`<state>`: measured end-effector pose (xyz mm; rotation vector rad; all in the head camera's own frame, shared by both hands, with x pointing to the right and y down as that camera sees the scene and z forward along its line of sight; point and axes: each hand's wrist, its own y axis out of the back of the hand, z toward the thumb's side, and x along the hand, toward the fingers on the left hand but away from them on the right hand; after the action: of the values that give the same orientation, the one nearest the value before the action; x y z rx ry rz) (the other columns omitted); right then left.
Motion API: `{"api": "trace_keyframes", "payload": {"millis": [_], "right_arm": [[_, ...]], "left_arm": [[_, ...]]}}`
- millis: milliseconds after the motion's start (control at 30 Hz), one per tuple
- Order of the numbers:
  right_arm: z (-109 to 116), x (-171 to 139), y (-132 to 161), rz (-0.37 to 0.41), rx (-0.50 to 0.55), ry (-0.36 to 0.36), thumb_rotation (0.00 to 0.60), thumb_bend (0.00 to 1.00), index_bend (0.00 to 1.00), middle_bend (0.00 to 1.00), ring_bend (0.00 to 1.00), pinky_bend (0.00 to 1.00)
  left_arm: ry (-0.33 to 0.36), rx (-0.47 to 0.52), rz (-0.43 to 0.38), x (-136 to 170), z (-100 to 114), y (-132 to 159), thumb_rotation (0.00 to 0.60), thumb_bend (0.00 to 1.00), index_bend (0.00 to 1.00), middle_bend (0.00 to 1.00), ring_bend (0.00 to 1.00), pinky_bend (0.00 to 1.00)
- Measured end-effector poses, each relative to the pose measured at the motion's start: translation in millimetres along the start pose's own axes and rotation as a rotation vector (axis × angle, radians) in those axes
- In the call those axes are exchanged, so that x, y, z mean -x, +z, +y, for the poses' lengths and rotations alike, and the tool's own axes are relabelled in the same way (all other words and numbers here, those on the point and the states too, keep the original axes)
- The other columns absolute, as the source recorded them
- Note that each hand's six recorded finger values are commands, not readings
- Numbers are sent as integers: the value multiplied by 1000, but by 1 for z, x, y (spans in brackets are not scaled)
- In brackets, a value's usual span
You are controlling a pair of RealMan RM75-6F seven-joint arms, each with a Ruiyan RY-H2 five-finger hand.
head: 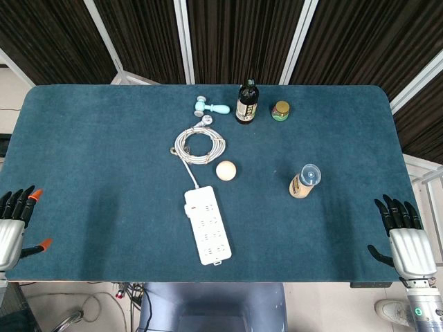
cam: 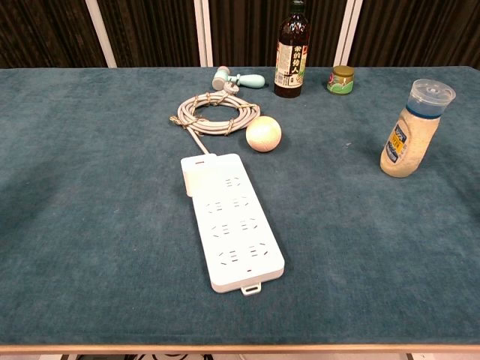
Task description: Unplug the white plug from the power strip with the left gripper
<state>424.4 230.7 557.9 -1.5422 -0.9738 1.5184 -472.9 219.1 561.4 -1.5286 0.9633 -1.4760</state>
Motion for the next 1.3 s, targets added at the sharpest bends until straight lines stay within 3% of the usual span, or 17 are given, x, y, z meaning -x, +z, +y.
{"api": "trace_keyframes", "payload": {"millis": [1300], "right_arm": [[2, -3, 4, 39, 23, 8, 600, 266, 0, 0, 0, 0]], "left_arm": [[-22, -8, -40, 3, 1, 8, 600, 14, 0, 0, 0, 0]]}}
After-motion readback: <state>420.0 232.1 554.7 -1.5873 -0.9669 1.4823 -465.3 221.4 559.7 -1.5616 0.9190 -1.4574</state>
